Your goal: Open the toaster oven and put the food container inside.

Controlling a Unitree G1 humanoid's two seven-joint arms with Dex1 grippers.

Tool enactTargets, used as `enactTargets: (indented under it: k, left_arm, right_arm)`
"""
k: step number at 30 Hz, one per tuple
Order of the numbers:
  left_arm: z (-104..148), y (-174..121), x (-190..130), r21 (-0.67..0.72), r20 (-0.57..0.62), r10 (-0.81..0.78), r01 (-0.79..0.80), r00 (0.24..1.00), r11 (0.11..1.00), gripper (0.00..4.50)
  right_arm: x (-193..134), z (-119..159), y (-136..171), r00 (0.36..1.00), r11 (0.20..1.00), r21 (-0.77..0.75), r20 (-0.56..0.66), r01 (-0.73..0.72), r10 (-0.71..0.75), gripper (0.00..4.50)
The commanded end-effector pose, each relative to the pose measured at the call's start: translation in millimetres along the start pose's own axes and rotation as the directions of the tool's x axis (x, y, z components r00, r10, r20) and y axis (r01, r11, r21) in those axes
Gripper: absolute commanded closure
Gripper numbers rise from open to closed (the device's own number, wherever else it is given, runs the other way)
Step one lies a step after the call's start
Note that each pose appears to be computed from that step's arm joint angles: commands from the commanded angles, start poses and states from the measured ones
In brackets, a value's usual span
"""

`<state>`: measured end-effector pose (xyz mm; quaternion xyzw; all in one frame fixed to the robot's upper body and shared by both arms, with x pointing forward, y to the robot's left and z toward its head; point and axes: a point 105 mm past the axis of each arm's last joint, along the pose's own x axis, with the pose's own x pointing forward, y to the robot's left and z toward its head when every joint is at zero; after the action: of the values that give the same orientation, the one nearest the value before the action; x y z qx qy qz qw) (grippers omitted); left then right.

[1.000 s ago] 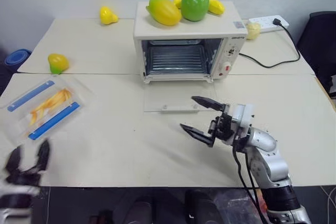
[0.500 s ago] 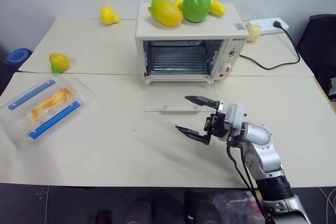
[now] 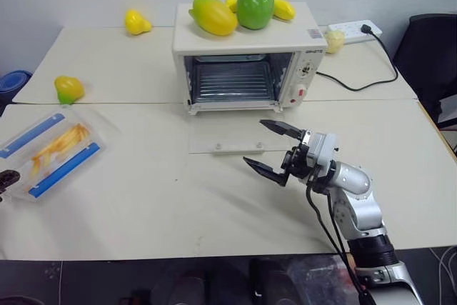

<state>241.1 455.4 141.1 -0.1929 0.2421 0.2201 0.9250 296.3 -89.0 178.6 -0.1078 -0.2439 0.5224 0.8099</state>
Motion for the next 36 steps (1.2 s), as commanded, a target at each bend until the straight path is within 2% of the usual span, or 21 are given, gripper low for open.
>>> enactTargets:
  k: [1,5,8,10,17,21,27,36]
  left_arm:
    - [7.0,-5.8,0.2,0.014,0.024,-0.026,0.026,0.999,1.000,2.55]
    - [12.1,-22.4,2.4,0.030,0.085,-0.089,0.086,0.992,0.996,3.77]
    - [19.7,-62.8,-1.9,0.073,0.147,-0.245,0.236,0.958,0.969,4.29]
    - [22.2,-92.5,-9.3,0.110,0.155,-0.352,0.338,0.923,0.935,4.29]
    - [14.9,-175.5,-23.3,0.297,0.021,-0.528,0.499,0.849,0.814,4.29]
    - [3.0,-240.5,-23.2,0.295,-0.063,-0.635,0.622,0.770,0.725,4.29]
    - [-23.3,-317.2,-21.3,0.342,-0.185,-0.698,0.711,0.692,0.614,4.29]
    - [-41.5,-363.0,-10.2,0.374,-0.203,-0.709,0.723,0.675,0.581,4.29]
  right_arm:
    - [-4.5,8.9,-8.6,1.000,0.998,-0.055,0.012,0.019,-0.018,0.00]
    - [-7.4,6.7,-10.3,1.000,0.998,-0.054,-0.008,0.027,-0.028,0.00]
    - [-13.3,2.9,-9.5,0.999,0.998,-0.048,-0.035,0.031,-0.033,0.00]
    - [-18.9,0.7,-9.7,0.997,0.998,-0.048,-0.054,0.044,-0.046,0.00]
    - [-43.1,-3.7,-11.7,0.985,0.992,-0.058,-0.124,0.113,-0.120,0.00]
    - [-57.6,-4.1,-13.6,0.971,0.984,-0.075,-0.165,0.161,-0.172,0.00]
    - [-65.4,-1.9,-7.8,0.960,0.977,-0.083,-0.185,0.199,-0.211,0.00]
    - [-68.8,3.4,-2.0,0.943,0.961,-0.094,-0.189,0.260,-0.274,0.00]
